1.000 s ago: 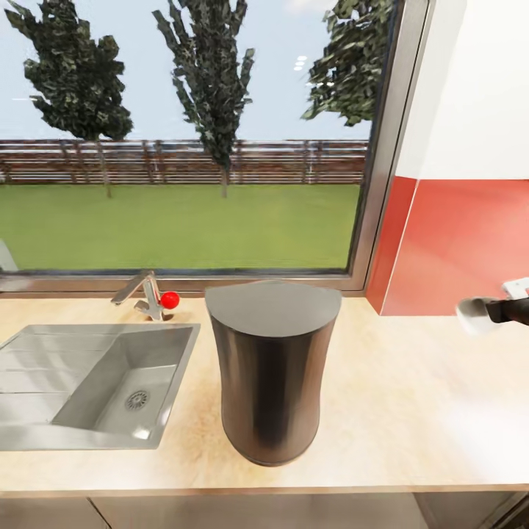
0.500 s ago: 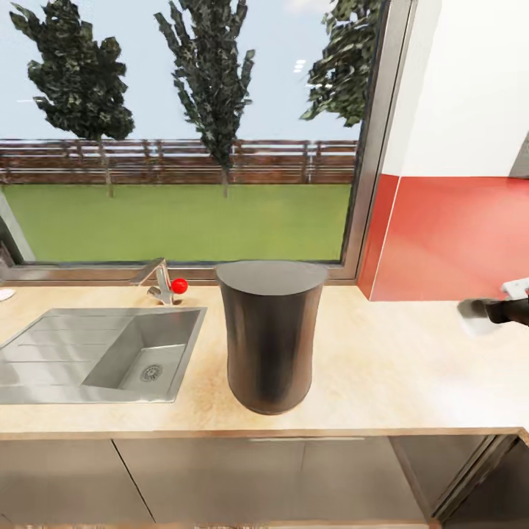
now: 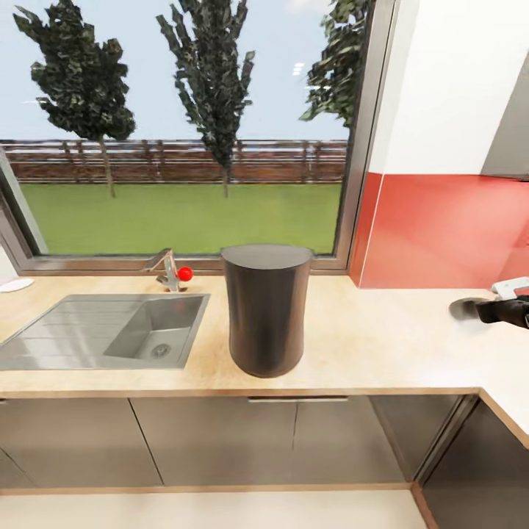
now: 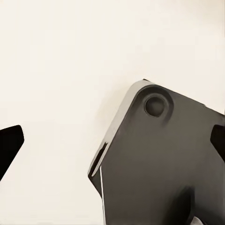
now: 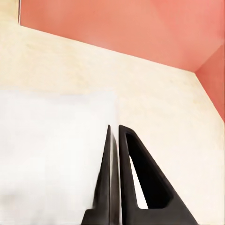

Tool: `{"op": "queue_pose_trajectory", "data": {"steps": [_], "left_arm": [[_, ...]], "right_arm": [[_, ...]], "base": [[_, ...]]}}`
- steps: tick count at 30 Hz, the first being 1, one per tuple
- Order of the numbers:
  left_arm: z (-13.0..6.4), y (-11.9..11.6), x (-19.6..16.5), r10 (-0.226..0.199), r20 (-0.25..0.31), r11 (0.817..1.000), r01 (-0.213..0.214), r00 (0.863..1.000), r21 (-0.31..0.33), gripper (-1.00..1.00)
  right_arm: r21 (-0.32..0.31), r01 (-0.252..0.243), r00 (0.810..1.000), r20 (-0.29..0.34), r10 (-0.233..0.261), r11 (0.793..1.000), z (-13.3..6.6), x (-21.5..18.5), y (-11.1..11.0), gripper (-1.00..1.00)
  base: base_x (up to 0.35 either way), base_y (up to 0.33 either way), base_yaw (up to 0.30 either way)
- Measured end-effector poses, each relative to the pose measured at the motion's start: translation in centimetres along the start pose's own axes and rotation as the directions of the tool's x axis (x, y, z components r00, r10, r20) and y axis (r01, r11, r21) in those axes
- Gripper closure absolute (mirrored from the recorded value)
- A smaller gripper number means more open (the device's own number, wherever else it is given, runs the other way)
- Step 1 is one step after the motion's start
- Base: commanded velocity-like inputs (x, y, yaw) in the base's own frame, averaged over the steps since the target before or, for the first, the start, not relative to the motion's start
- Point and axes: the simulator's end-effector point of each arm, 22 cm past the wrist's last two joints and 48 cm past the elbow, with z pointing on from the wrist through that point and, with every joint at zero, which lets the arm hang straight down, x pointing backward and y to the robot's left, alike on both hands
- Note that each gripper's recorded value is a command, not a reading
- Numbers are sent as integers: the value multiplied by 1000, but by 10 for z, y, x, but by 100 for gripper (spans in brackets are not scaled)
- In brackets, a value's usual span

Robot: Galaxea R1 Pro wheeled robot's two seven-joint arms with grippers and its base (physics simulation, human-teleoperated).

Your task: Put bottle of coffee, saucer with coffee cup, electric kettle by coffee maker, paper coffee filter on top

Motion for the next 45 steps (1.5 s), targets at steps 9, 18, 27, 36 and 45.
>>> {"op": "queue_pose_trajectory", "data": {"steps": [9, 18, 27, 36, 45], "left_arm": [[0, 0, 0, 0, 0, 1000, 0, 1000, 0, -100], [0, 0, 0, 0, 0, 1000, 0, 1000, 0, -100], [0, 0, 0, 0, 0, 1000, 0, 1000, 0, -100], [0, -1, 1, 0, 0, 1000, 0, 1000, 1, -100], [0, 0, 0, 1, 3, 1000, -1, 1000, 0, -100]], "right_arm": [[-79, -83, 987, -142, 71, 993, 8, 26, 53, 100], [-173, -208, 935, -323, 144, 963, -2, 57, 93, 100], [-293, -293, 861, -494, 118, 910, -20, 77, 157, 100], [-522, -297, 764, -632, -129, 799, -51, 193, 345, 100], [-631, -261, 728, -626, -281, 730, -138, 361, 476, 100]], "base": [[-330, -30, 0], [-330, -1, 0], [-324, 6, 0], [-84, 18, 0], [-1, 0, 0]]}}
